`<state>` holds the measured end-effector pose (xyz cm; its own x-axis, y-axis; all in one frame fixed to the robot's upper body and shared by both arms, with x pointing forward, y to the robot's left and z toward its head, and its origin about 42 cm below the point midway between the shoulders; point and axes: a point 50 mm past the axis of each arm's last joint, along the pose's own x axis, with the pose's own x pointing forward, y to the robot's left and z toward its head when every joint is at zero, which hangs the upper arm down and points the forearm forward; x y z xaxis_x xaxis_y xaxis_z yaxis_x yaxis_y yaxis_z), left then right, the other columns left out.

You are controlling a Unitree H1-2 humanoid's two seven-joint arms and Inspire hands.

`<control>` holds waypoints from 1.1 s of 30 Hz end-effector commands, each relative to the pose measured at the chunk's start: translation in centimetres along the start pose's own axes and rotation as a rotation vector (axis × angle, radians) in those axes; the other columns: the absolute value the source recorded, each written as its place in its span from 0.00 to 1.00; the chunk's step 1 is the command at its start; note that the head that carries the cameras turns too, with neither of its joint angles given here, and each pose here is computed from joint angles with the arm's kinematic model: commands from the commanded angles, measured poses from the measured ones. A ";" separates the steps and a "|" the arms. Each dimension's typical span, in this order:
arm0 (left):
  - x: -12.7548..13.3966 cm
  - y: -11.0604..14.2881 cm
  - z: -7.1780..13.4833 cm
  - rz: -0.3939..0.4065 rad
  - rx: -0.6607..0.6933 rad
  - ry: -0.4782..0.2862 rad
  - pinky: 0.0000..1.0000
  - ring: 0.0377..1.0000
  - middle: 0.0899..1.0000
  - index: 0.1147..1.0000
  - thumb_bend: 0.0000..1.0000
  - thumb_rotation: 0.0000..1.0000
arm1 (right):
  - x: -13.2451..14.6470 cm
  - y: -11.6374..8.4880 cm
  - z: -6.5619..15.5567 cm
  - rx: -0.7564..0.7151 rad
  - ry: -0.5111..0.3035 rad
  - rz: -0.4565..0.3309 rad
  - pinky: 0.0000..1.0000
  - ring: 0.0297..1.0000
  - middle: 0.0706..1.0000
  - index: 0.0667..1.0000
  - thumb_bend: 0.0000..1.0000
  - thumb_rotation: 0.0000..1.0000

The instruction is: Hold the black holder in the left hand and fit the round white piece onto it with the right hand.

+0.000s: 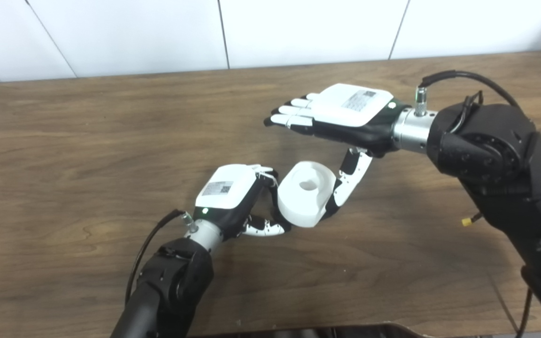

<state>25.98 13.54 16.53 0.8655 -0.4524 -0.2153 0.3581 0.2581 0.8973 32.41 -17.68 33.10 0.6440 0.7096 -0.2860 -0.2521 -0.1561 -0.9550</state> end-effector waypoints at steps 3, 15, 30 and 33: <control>-0.6 -3.2 -1.8 -0.256 -0.016 0.114 0.92 0.89 0.85 0.63 0.91 0.13 | -0.6 -2.5 -0.6 -0.028 0.023 -0.082 1.00 1.00 1.00 1.00 1.00 0.43; -0.6 -2.5 -1.6 -0.297 -0.048 0.135 0.89 0.91 0.90 0.98 0.97 0.23 | -1.0 -2.5 -1.0 -0.020 0.042 -0.094 1.00 1.00 1.00 1.00 1.00 0.42; -1.7 0.1 -2.1 -0.199 -0.179 0.182 0.82 0.91 0.93 1.00 1.00 0.23 | -1.0 -2.3 -1.7 -0.005 0.057 -0.089 1.00 1.00 1.00 0.99 1.00 0.41; -2.4 1.2 -2.6 -0.124 -0.262 0.158 0.79 0.91 0.93 1.00 1.00 0.20 | -1.0 -2.3 -1.9 0.001 0.060 -0.091 1.00 1.00 1.00 0.99 1.00 0.41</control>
<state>26.16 15.77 18.99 0.8762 -0.3889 -0.2847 0.4379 0.3958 0.8072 33.39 -19.10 33.46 0.6863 0.6718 -0.2786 -0.2748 -0.1152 -0.9546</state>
